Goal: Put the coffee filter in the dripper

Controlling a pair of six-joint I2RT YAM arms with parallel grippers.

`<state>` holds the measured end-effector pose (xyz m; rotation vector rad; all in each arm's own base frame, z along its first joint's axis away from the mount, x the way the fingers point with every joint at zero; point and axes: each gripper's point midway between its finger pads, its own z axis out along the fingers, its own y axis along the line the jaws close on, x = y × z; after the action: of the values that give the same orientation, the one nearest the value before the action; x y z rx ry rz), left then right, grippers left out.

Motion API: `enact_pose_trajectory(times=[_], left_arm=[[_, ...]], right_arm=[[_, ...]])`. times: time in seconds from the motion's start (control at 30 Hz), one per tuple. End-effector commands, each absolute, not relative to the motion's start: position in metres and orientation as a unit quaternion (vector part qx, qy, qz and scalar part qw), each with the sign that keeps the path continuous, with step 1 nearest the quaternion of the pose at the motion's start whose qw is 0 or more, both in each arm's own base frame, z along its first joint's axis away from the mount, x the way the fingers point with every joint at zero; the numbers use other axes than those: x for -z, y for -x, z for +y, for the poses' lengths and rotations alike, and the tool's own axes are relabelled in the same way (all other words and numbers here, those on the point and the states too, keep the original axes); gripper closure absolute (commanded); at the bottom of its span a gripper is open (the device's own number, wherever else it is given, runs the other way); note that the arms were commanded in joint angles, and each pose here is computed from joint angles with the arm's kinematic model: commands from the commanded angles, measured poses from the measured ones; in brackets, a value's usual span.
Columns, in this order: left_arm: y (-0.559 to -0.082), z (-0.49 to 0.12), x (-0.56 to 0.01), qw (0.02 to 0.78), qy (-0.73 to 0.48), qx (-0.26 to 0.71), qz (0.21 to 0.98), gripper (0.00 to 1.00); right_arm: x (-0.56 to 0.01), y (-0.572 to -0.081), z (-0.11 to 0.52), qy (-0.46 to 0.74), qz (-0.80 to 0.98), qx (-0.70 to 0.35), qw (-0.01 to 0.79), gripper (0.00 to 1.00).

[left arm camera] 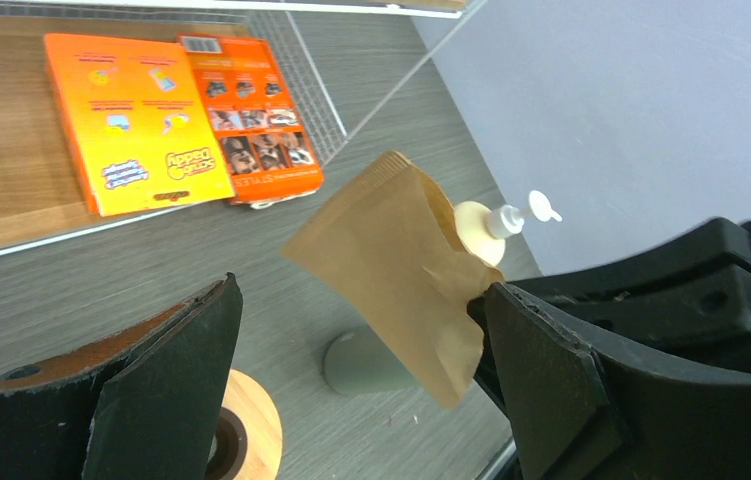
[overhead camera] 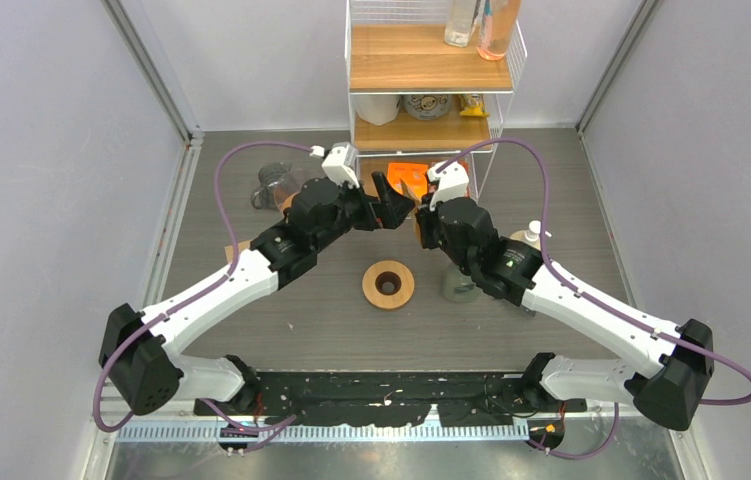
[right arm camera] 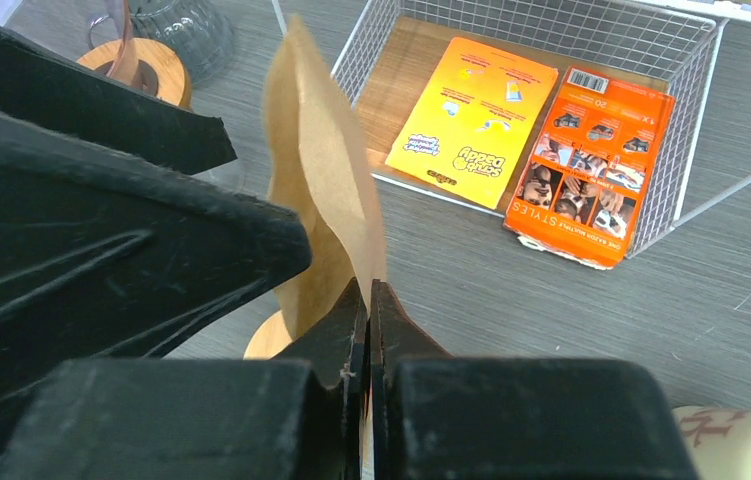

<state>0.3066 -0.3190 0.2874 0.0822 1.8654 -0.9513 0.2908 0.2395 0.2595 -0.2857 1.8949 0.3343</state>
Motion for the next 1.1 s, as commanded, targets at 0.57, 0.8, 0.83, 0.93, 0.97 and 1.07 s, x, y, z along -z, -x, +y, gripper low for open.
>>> enact_pose_trajectory(times=[0.57, 0.8, 0.83, 0.93, 0.97, 1.07], left_arm=[[-0.329, -0.297, -0.282, 0.555, 0.018, 0.267, 0.788, 0.06], [-0.326, -0.328, -0.286, 0.524, -0.004, 0.323, 0.788, 0.24], [-0.327, -0.329, -0.285, 0.523, -0.003, 0.321, 0.789, 0.28], [-0.328, -0.331, -0.283, 0.520, -0.005, 0.322, 0.791, 0.37], [-0.329, -0.331, -0.283, 0.521, -0.004, 0.322, 0.791, 0.39], [-0.330, -0.331, -0.284, 0.524, -0.004, 0.321, 0.789, 0.44]], right_arm=[[-0.294, -0.300, 0.246, 0.106, 0.772, -0.157, 0.607, 0.95], [-0.300, -0.301, 0.254, 0.085, 0.763, -0.186, 0.613, 0.95], [-0.301, -0.302, 0.253, 0.081, 0.761, -0.186, 0.616, 0.95], [-0.302, -0.302, 0.254, 0.083, 0.759, -0.189, 0.618, 0.95], [-0.302, -0.301, 0.255, 0.086, 0.759, -0.190, 0.616, 0.95], [-0.296, -0.299, 0.257, 0.098, 0.764, -0.189, 0.609, 0.95]])
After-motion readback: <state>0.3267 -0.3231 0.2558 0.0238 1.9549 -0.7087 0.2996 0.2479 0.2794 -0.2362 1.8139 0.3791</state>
